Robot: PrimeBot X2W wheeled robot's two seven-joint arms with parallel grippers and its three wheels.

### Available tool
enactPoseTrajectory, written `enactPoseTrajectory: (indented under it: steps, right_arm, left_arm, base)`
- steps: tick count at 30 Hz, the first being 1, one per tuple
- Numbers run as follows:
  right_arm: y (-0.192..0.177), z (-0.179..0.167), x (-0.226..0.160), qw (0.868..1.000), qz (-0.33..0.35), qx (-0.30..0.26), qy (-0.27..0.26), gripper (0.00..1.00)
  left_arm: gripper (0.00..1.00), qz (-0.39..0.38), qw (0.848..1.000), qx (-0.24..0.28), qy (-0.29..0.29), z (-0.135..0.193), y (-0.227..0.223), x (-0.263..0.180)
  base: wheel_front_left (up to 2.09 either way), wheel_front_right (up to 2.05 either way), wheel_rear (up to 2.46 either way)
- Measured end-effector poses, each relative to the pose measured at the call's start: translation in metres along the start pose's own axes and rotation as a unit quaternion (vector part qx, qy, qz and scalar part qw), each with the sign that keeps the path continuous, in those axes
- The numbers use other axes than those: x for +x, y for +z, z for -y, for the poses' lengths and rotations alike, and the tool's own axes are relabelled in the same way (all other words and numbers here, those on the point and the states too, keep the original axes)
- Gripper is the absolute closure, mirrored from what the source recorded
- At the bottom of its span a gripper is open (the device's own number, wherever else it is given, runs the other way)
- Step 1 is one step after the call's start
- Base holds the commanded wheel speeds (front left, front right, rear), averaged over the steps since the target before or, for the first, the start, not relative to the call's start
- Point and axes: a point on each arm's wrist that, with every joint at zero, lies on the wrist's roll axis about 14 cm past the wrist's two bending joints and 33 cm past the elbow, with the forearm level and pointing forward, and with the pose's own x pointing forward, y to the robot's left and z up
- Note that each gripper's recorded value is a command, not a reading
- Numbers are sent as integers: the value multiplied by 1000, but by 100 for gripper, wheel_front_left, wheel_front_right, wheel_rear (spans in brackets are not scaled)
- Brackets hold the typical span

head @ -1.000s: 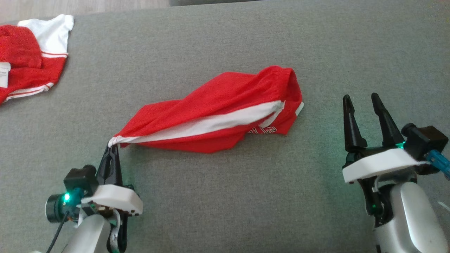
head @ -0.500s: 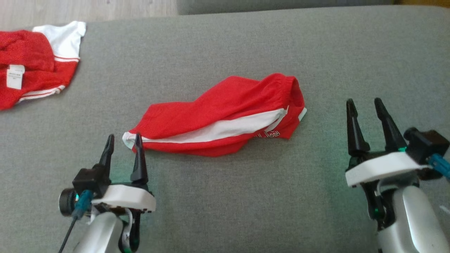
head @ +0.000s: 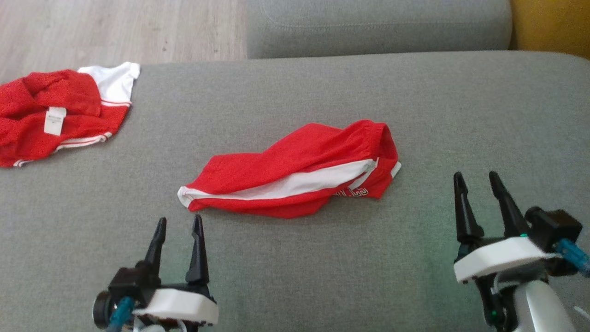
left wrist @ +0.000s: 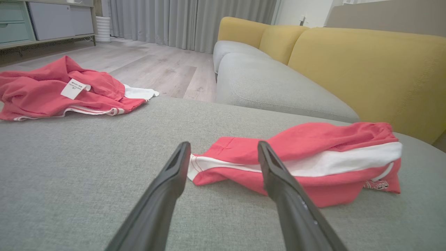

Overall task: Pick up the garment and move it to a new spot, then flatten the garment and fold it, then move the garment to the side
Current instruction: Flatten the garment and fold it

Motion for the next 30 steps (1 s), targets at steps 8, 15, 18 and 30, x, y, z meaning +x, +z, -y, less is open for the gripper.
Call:
enactPoseTrajectory:
  steps: [8, 15, 18, 30]
  right_arm:
    - [-6, -12, -11, 1000, -3, -1, 16, 0]
    - [-8, -13, -11, 1000, -6, -1, 17, 0]
    - [-9, -13, -11, 1000, -7, -3, 17, 0]
    - [-34, -44, 7, 996, -57, -2, 66, 0]
  left_arm:
    - [0, -5, 1000, -3, -3, 7, 0, -11]
    - [0, 3, 1000, -4, -5, 9, 6, -9]
    - [0, 2, 1000, -3, -2, 8, 6, -9]
    - [0, -13, 1000, -6, 6, 3, -2, -9]
  base:
    - [0, 0, 0]
    - [0, 0, 0]
    - [0, 0, 0]
    - [0, 0, 0]
